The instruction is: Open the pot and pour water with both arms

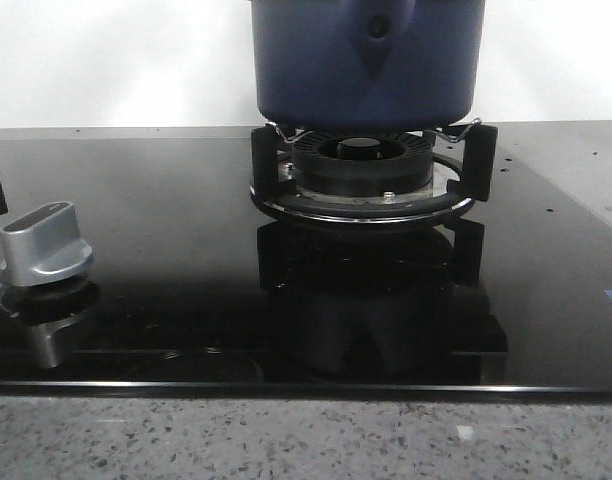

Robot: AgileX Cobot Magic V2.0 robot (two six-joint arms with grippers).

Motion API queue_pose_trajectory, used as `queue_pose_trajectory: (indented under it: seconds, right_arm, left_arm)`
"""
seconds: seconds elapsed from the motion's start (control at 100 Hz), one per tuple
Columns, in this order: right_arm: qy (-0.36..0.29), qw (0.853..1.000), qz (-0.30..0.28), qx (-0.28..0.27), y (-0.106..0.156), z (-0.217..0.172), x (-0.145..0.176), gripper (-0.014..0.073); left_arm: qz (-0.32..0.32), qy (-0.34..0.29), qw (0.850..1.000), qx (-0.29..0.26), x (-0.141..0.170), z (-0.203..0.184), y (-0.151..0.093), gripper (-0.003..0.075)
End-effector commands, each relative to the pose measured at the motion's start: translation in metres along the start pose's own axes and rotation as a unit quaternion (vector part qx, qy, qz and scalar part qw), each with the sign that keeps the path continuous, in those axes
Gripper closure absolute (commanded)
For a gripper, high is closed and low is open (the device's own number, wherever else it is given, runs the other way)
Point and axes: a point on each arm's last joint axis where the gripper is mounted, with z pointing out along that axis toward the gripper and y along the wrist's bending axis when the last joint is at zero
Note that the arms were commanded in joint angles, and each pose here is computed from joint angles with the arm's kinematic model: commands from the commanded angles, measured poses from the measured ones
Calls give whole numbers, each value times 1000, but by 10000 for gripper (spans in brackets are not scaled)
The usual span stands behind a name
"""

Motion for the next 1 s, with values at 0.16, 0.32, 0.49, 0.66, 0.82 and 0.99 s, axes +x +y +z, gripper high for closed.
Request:
queue_pose_trajectory:
  seconds: [0.16,0.32,0.49,0.66,0.82,0.99]
  right_arm:
    - [-73,997,-3,13,-5,5,-29,642]
    - [-73,997,-1,16,-6,5,-29,642]
    - [-73,997,-2,16,-6,5,-29,642]
    - [-67,997,3,27,-9,9,-31,642]
    - [-41,997,18,56,-16,17,-33,642]
    - [64,996,27,57,-20,31,-36,642]
  left_arm:
    - [-4,-62,998,-2,-36,-14,-9,355]
    - [-4,-62,998,-2,-36,-14,-9,355]
    - [-4,-62,998,-2,-36,-14,-9,355]
    - [-5,-63,998,-2,-37,-14,-9,355]
    - [-16,-73,997,2,-39,-14,-9,355]
    - [-23,-83,996,23,-41,-12,-16,355]
